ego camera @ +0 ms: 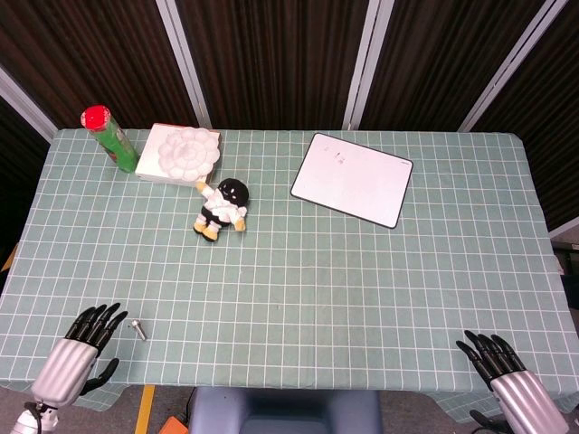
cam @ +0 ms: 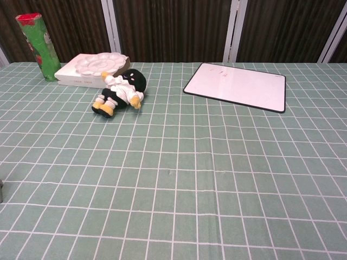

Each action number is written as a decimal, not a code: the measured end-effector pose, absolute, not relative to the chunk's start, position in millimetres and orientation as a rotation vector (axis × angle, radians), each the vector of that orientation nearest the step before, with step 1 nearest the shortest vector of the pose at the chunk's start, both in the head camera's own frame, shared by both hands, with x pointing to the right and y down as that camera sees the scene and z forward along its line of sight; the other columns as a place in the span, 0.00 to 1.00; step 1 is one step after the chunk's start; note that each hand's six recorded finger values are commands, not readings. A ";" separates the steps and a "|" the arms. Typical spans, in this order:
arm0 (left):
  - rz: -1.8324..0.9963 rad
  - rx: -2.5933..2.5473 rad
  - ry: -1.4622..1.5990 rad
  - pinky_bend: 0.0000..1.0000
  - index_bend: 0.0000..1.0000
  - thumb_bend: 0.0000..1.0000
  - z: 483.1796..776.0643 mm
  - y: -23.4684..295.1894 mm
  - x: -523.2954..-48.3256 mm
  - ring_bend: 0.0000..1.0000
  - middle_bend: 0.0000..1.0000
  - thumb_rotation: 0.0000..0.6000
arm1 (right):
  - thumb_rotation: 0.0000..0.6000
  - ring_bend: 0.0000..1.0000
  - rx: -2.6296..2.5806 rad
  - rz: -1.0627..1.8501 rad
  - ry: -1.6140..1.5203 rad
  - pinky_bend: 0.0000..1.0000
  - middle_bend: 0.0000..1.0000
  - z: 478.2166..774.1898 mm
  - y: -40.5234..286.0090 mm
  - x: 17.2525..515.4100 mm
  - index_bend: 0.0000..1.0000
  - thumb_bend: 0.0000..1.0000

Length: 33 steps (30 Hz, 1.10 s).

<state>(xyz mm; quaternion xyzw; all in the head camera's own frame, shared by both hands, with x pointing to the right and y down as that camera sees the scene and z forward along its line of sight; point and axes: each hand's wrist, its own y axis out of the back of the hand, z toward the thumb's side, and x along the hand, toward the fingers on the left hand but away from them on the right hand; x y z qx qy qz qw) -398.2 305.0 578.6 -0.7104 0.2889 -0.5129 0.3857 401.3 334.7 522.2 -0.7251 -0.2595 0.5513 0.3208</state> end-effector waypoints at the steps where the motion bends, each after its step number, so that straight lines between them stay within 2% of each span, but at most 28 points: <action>1: -1.290 -1.807 0.737 0.77 0.12 0.40 579.9 304.1 -396.2 0.54 0.50 1.00 | 1.00 0.00 -1.909 1.445 -0.681 0.00 0.00 522.2 334.9 400.6 0.00 0.18; 2: -1.273 -1.806 0.739 0.92 0.15 0.40 581.7 303.4 -394.3 0.71 0.69 1.00 | 1.00 0.00 -1.912 1.441 -0.682 0.00 0.00 522.0 335.0 399.8 0.00 0.18; 3: -1.254 -1.806 0.735 0.98 0.17 0.40 585.2 302.9 -392.2 0.83 0.82 1.00 | 1.00 0.00 -1.914 1.437 -0.684 0.00 0.00 521.7 334.9 399.3 0.00 0.18; 5: -1.231 -1.800 0.709 1.00 0.19 0.40 592.5 302.2 -390.0 0.93 0.94 1.00 | 1.00 0.00 -1.914 1.442 -0.683 0.00 0.00 522.2 335.1 399.9 0.00 0.18; 7: -1.214 -1.782 0.652 1.00 0.21 0.40 603.3 301.0 -387.8 0.98 0.99 1.00 | 1.00 0.00 -1.915 1.445 -0.684 0.00 0.00 522.3 335.0 400.4 0.00 0.18; 12: -1.219 -1.769 0.515 1.00 0.23 0.40 626.5 302.1 -378.6 1.00 1.00 1.00 | 1.00 0.00 -1.913 1.437 -0.690 0.00 0.00 520.0 335.0 400.2 0.00 0.18; 16: -1.219 -1.760 0.504 1.00 0.25 0.40 633.9 301.3 -375.0 1.00 1.00 1.00 | 1.00 0.00 -1.913 1.442 -0.691 0.00 0.00 520.5 334.8 401.0 0.00 0.18; 23: -1.246 -1.732 0.436 1.00 0.35 0.41 649.8 304.5 -380.2 1.00 1.00 1.00 | 1.00 0.00 -1.916 1.447 -0.683 0.00 0.00 522.6 334.8 400.7 0.00 0.18; 33: -1.264 -1.671 0.326 1.00 0.39 0.41 677.9 304.0 -388.3 1.00 1.00 1.00 | 1.00 0.00 -1.913 1.454 -0.681 0.00 0.00 523.7 334.9 401.1 0.00 0.18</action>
